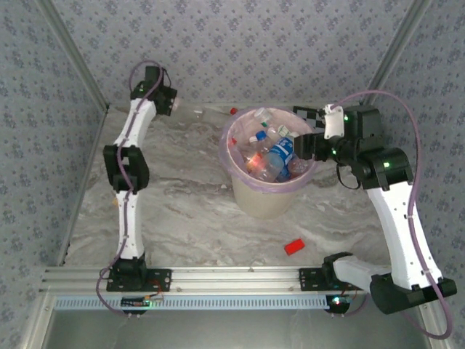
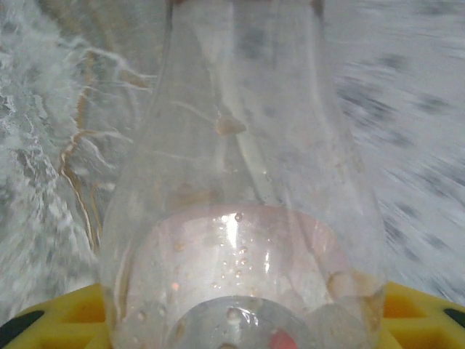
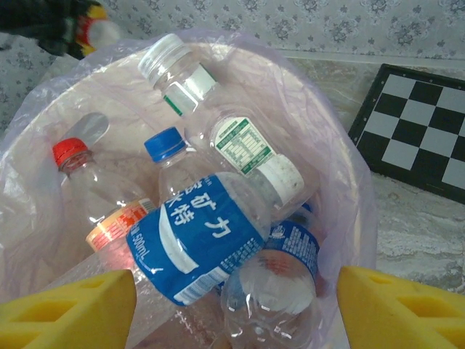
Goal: Put the plastic bottles in the bin
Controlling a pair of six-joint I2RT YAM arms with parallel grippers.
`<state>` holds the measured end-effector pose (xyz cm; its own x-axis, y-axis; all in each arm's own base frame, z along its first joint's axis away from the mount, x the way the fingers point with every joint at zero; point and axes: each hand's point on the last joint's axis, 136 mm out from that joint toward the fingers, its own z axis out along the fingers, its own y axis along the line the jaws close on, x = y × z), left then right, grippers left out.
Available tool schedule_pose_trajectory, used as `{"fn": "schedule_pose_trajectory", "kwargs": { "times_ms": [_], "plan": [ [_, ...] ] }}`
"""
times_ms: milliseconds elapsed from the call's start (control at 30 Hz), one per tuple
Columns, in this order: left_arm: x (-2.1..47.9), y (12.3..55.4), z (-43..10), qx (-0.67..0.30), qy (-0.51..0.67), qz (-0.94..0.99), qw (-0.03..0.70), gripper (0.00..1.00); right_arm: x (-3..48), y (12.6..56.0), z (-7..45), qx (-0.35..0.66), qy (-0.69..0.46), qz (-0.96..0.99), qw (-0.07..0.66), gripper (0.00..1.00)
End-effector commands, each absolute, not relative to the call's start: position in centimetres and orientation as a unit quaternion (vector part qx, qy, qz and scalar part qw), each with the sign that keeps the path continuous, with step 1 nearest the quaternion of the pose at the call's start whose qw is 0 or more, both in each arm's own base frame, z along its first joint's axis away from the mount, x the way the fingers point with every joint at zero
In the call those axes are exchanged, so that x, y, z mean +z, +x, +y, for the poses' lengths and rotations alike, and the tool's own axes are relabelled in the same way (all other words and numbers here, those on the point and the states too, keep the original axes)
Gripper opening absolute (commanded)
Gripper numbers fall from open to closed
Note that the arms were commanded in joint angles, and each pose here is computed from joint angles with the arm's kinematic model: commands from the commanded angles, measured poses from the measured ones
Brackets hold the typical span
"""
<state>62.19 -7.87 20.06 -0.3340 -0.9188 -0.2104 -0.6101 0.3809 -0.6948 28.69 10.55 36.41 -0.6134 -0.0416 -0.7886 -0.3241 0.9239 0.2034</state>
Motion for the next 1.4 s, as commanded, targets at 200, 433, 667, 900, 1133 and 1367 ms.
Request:
{"fn": "schedule_pose_trajectory", "kwargs": {
  "times_ms": [200,433,667,900,1133,1367],
  "plan": [
    [39.6,48.4,-13.9,-0.319,-0.180,0.848,0.384,0.35,37.9,31.3,10.8,0.174,-0.110,0.868,0.452,0.75],
    [46.8,37.6,-22.8,-0.357,0.053,0.830,0.425,0.28,37.6,32.3,10.9,0.175,-0.109,0.868,0.451,0.75],
    [45.7,32.2,-31.5,-0.378,0.175,0.824,0.384,0.26,37.6,31.8,11.0,0.182,-0.106,0.868,0.449,0.75],
    [42.9,34.6,-34.5,-0.315,0.170,0.838,0.412,0.26,37.6,31.1,11.3,0.186,-0.107,0.868,0.448,0.75],
    [39.1,35.6,-36.3,-0.287,0.163,0.865,0.378,0.35,37.3,30.7,10.7,0.172,-0.105,0.872,0.446,0.75],
    [38.7,34.4,-37.4,-0.279,0.193,0.862,0.376,0.74,37.1,31.2,11.0,0.175,-0.108,0.872,0.444,0.75]
  ]
}}
